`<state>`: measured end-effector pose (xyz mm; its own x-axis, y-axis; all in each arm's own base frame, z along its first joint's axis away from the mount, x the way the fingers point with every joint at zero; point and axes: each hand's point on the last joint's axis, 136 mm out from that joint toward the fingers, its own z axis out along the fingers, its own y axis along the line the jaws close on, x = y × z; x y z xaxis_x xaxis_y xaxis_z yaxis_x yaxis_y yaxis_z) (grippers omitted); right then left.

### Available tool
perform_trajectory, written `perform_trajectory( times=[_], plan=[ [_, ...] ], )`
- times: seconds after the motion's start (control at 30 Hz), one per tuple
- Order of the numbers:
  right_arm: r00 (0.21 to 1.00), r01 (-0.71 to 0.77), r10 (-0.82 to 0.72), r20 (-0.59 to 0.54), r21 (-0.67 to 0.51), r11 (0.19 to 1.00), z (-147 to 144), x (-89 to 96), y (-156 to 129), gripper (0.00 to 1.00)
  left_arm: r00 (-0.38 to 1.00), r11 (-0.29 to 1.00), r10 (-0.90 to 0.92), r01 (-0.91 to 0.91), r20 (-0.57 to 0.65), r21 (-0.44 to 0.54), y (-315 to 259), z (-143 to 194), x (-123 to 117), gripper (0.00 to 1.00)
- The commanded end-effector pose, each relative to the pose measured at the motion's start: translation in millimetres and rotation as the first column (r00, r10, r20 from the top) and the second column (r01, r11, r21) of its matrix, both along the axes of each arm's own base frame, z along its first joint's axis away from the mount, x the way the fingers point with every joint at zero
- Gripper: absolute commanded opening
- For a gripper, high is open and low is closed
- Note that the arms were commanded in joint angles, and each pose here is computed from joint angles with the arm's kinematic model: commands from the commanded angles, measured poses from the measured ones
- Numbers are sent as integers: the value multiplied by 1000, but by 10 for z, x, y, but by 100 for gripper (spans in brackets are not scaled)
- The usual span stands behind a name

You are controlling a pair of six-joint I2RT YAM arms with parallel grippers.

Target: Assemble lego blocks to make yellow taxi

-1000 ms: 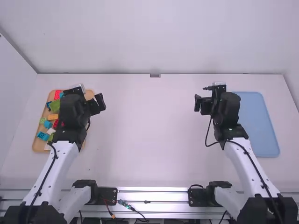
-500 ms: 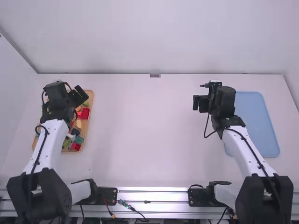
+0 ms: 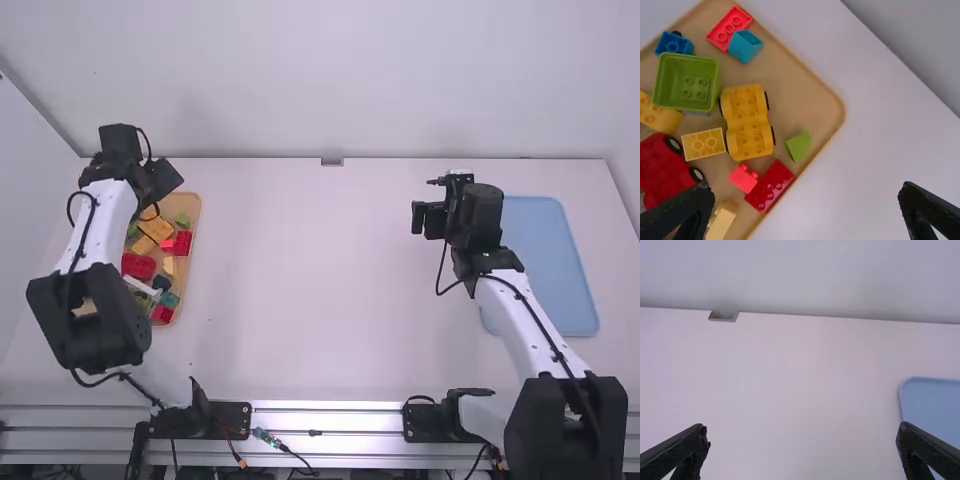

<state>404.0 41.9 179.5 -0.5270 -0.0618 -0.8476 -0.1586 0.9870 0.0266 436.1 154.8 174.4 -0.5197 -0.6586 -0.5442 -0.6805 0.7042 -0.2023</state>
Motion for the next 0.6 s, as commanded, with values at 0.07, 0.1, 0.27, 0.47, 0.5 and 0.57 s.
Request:
perform_trajectory(
  times=[0.07, 0.1, 0.27, 0.47, 0.5, 0.57],
  plan=[
    [1000, -2, 2, 31, -4, 1000, 136, 62, 7, 99, 998, 998, 60, -60, -21, 33, 223, 20, 88, 99],
    [1000, -2, 2, 31, -4, 1000, 136, 62, 7, 99, 998, 998, 63, -63, -22, 31, 238, 11, 87, 99],
    [1000, -2, 2, 29, -3, 1000, 132, 59, 8, 99, 988, 989, 148, -149, -31, -14, 449, -133, 24, 99],
    [999, -3, 3, 32, -3, 1000, 139, 63, 9, 99, 994, 985, 102, -107, -43, -133, 582, -419, 35, 99],
    [999, -3, 3, 32, -3, 1000, 139, 63, 9, 99, 994, 984, 101, -107, -47, -145, 606, -493, 53, 99],
    [999, -4, 4, 32, -3, 1000, 139, 63, 14, 99, 995, 984, 85, -93, -61, -150, 623, -596, 66, 99]
  ],
)
